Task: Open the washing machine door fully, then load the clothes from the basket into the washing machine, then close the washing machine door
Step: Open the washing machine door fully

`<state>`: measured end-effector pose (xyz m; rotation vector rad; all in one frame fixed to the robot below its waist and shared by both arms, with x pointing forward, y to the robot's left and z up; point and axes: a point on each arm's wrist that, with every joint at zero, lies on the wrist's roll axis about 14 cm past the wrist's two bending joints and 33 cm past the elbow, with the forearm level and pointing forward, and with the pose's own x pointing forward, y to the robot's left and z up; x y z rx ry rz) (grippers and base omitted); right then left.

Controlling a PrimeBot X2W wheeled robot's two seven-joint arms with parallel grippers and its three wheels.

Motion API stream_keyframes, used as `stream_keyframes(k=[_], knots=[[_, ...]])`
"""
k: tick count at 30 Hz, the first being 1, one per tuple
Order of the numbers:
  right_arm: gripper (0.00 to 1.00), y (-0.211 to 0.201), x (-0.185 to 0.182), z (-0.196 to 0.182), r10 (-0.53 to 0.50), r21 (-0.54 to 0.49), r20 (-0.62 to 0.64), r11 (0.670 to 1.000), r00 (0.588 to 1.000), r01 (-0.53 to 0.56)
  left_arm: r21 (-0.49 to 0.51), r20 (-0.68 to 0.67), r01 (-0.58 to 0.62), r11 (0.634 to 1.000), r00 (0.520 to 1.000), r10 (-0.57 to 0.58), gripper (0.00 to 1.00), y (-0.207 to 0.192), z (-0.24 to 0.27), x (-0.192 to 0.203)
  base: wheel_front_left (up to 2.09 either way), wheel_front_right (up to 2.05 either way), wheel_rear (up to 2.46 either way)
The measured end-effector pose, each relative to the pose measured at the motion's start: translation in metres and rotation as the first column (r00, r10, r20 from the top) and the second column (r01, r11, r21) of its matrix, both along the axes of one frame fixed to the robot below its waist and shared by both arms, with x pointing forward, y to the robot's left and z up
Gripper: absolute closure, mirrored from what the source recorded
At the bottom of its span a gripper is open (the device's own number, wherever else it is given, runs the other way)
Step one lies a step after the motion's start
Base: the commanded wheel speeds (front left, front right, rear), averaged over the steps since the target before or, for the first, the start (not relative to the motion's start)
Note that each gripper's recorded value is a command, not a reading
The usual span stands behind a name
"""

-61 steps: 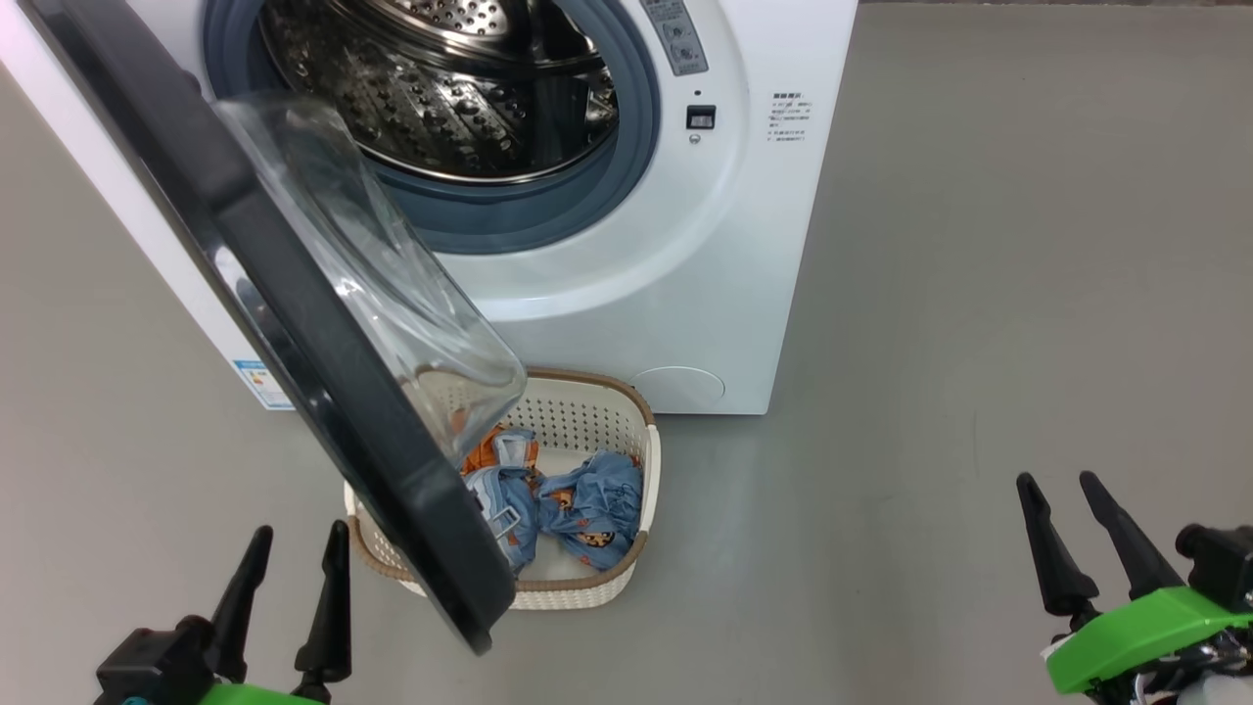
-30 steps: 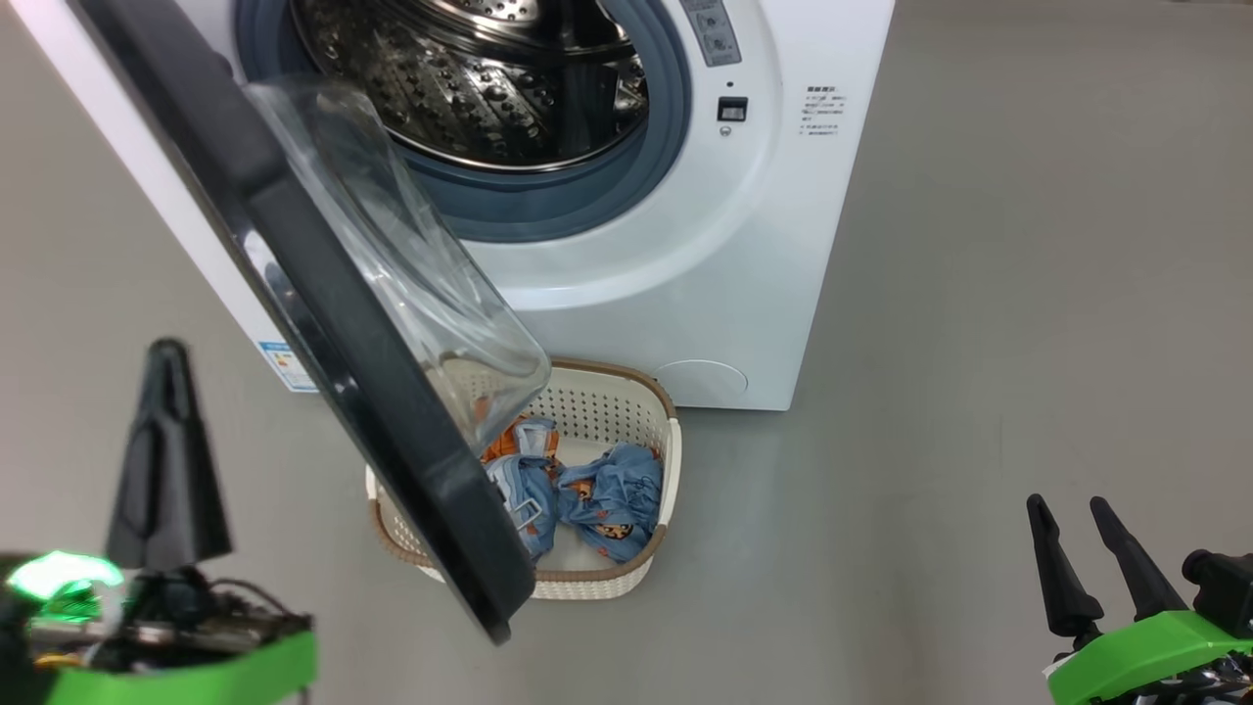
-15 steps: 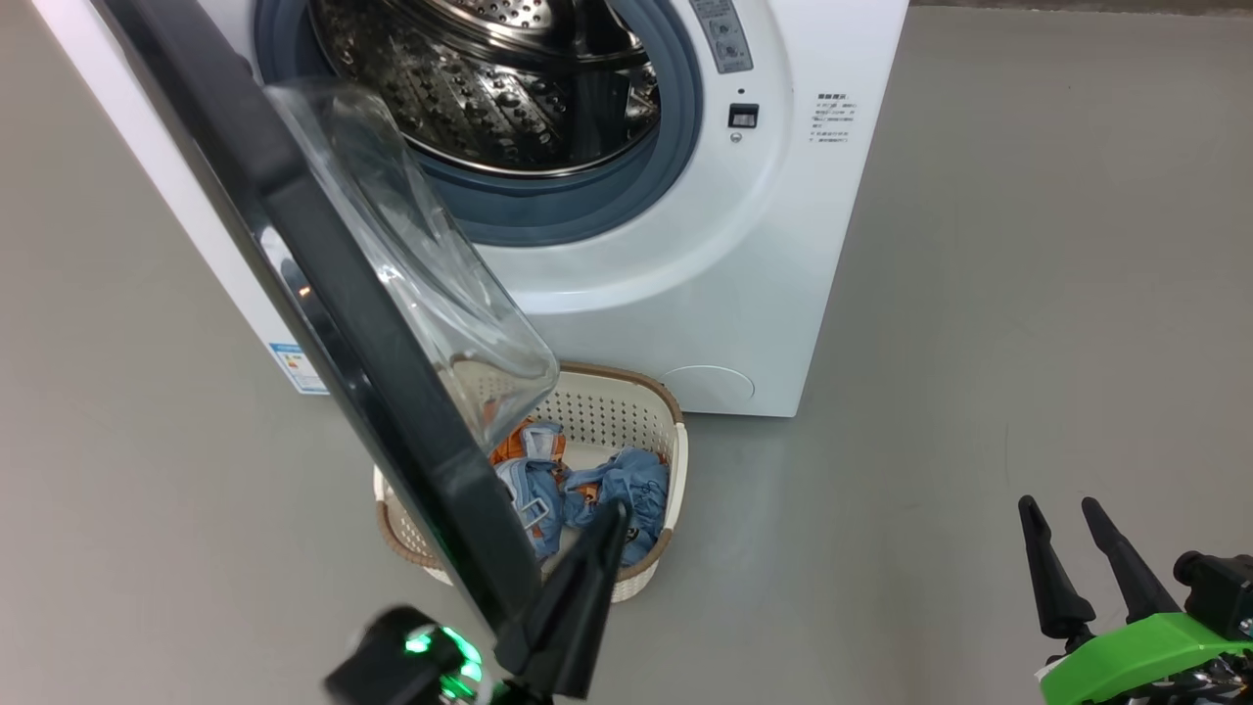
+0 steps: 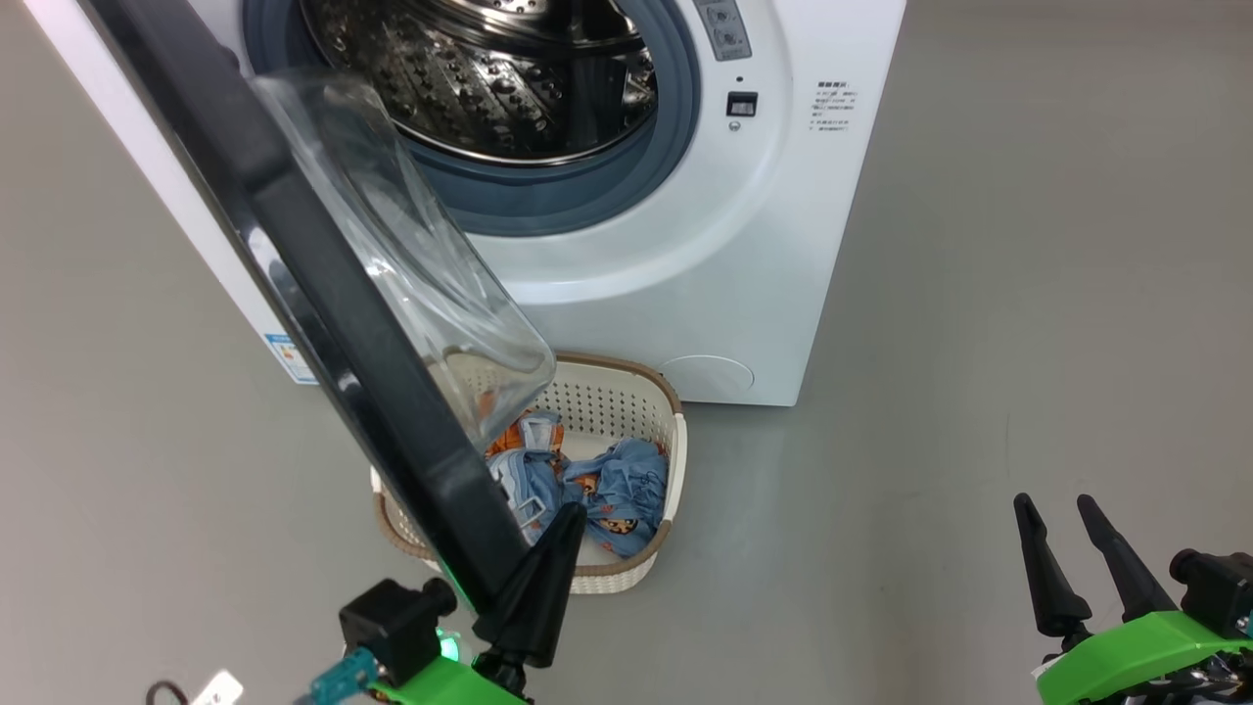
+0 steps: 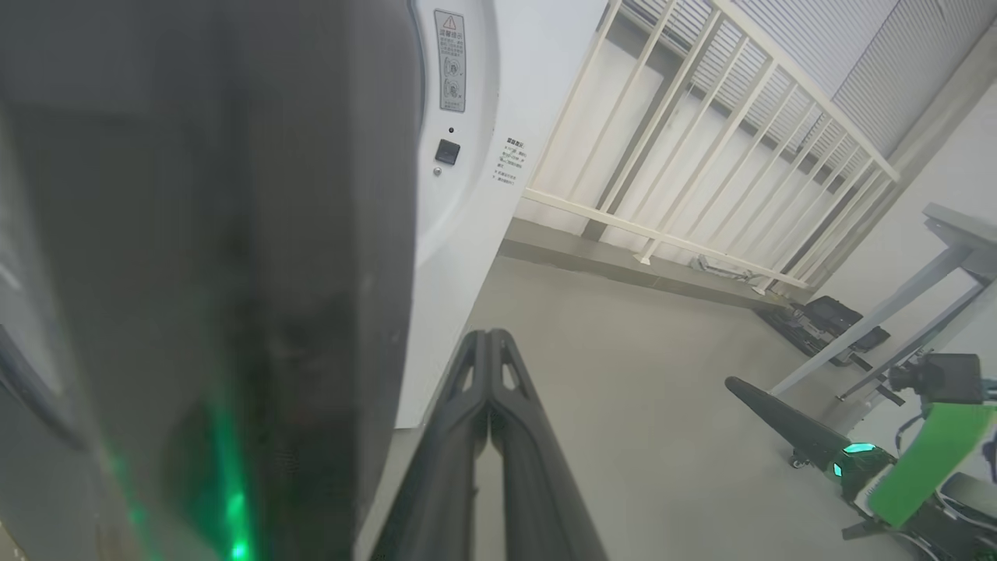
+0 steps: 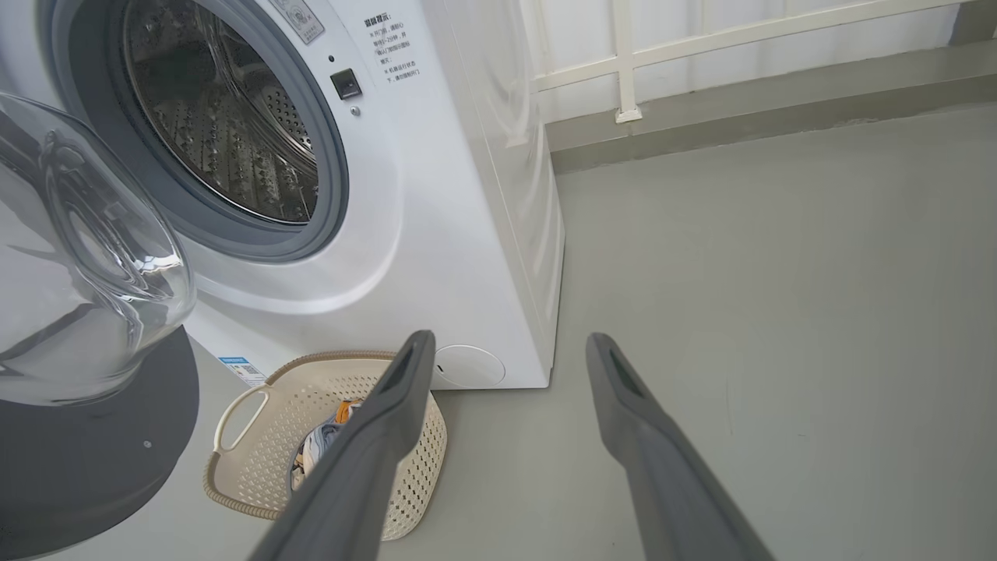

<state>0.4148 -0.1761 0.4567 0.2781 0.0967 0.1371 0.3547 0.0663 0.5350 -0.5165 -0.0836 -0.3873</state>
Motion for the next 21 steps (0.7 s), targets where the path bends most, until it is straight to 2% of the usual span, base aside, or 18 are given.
stream_keyframes(k=[9, 21], knots=[[0.00, 0.003, 0.003, -0.001, 0.006, 0.002, 0.000, 1.000, 1.000, -0.006, -0.021, -0.020, -0.051, 0.999, 0.999, 0.050, 1.00, 0.011, -0.004, 0.010, 0.00, 0.00, 0.00], [0.00, 0.024, 0.013, -0.001, 0.063, 0.008, 0.003, 0.998, 0.998, -0.063, -0.014, -0.026, -0.141, 0.990, 0.990, 0.140, 1.00, 0.036, -0.007, 0.000, 0.00, 0.00, 0.00]])
